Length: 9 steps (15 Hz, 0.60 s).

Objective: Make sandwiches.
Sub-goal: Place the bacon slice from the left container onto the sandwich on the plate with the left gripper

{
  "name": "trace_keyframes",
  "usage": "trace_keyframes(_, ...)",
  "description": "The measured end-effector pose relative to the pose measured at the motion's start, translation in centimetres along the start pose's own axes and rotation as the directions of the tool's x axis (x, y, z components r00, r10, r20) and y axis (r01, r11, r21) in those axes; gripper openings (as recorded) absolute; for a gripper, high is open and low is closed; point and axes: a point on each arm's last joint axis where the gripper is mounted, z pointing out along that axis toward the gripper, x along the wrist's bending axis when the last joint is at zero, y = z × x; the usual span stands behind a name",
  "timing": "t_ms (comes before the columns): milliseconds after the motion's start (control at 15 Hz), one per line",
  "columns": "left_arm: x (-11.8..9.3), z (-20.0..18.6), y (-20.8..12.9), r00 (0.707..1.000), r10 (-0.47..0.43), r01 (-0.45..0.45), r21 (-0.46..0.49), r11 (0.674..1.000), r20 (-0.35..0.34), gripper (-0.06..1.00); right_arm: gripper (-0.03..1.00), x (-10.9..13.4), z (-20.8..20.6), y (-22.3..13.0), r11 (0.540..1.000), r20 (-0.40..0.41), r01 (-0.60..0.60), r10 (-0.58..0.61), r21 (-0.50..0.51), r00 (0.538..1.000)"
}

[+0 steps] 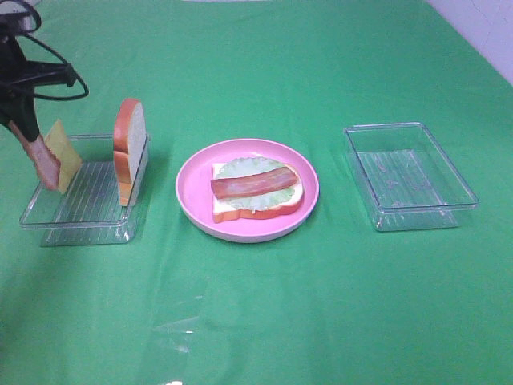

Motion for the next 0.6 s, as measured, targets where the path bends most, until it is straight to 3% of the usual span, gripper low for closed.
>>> trace_keyframes(133, -0.7, -2.4, 0.1, 0.998, -0.007, 0.010, -0.057, 0.998, 0.057, 0.00, 0.98, 0.0, 0.0, 0.0, 1.000, 0.000, 0.000, 0.000, 0.000, 1.000)
trace_keyframes(400, -1.0, -5.2, -0.4, 0.997, 0.001, 0.008, -0.119, 0.993, 0.080, 0.00, 0.98, 0.0, 0.0, 0.0, 1.000, 0.000, 0.000, 0.000, 0.000, 1.000)
trace_keyframes(600, -1.1, -5.3, -0.5, 0.996, -0.001, 0.012, -0.118, 0.993, 0.093, 0.00, 0.98, 0.0, 0.0, 0.0, 1.000, 0.000, 0.000, 0.000, 0.000, 1.000)
